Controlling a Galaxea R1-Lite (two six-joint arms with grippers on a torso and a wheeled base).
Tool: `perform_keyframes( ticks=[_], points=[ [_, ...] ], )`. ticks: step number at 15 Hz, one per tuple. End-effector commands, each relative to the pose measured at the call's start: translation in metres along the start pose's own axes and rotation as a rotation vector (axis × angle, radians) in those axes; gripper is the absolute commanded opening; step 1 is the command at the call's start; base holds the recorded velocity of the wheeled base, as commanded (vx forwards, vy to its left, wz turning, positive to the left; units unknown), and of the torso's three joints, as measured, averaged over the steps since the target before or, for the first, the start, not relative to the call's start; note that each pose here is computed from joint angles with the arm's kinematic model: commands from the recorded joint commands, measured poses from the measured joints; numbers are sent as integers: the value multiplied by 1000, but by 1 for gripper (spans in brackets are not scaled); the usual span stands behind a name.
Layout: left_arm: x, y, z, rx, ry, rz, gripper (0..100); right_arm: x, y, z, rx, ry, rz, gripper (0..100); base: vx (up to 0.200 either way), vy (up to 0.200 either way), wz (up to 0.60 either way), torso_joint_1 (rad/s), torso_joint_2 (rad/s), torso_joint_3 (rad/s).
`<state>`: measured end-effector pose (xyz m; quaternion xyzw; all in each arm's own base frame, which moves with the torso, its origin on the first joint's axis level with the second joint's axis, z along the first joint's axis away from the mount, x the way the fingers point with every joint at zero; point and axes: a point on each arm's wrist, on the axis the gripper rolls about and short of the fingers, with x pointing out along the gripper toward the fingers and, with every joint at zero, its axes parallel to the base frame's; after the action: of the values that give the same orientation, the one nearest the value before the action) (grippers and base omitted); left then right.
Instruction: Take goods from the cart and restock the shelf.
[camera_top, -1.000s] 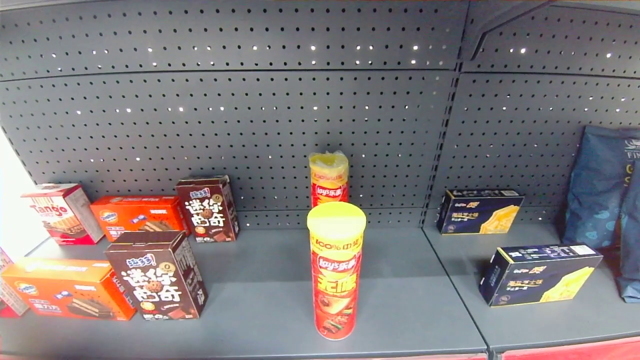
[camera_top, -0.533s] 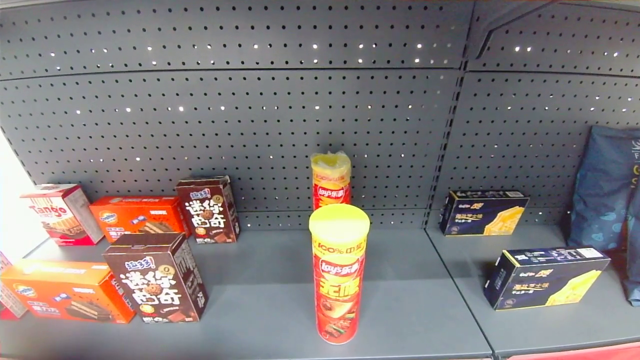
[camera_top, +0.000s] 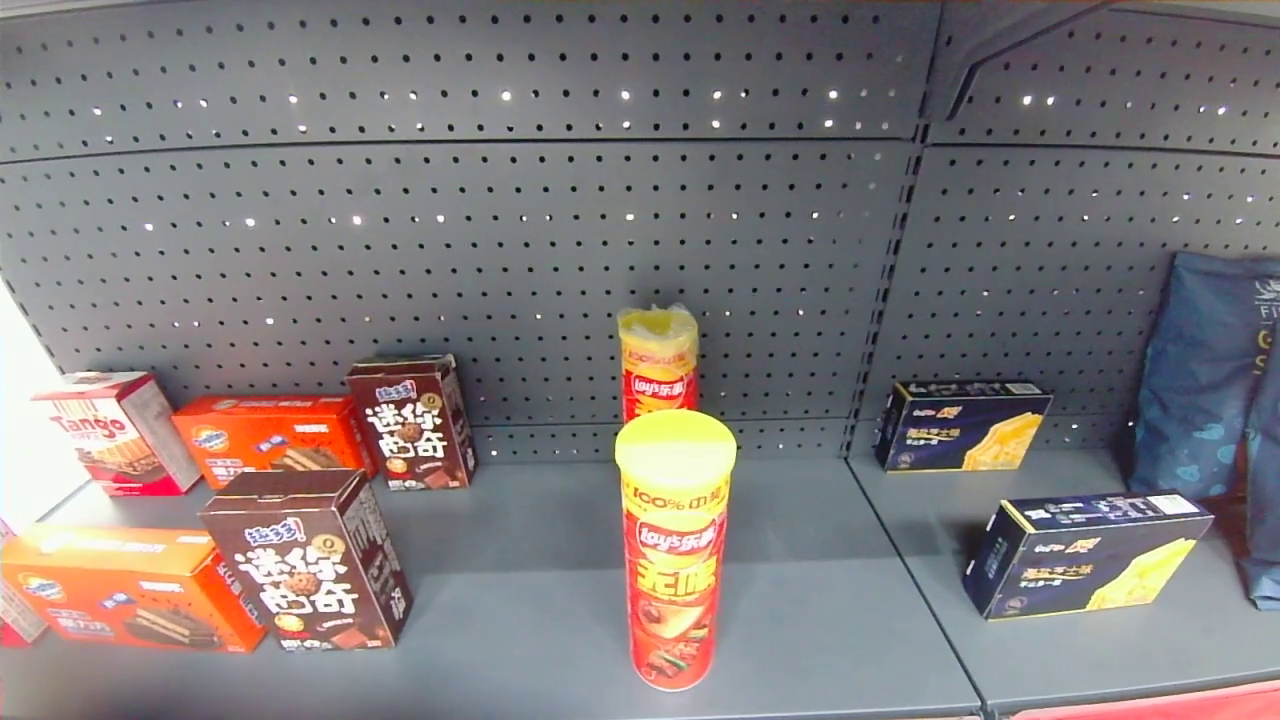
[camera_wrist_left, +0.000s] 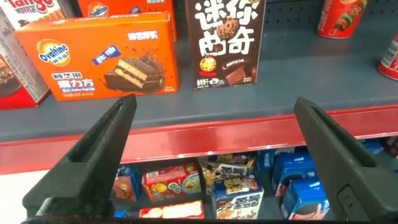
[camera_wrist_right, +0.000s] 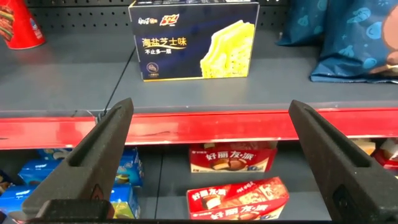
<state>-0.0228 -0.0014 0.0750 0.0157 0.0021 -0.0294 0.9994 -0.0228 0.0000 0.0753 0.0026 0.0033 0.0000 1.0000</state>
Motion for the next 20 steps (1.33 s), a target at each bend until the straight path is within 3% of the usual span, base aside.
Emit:
perform_keyframes(
  ticks=[1,20],
  points=[
    [0,0,0,-1,0,0,100,0,0,0,3,1,0,100,0,0,0,0,0,0],
    [0,0,0,1,0,14,100,0,0,0,1,1,0,100,0,-11,0,0,0,0]
  ],
)
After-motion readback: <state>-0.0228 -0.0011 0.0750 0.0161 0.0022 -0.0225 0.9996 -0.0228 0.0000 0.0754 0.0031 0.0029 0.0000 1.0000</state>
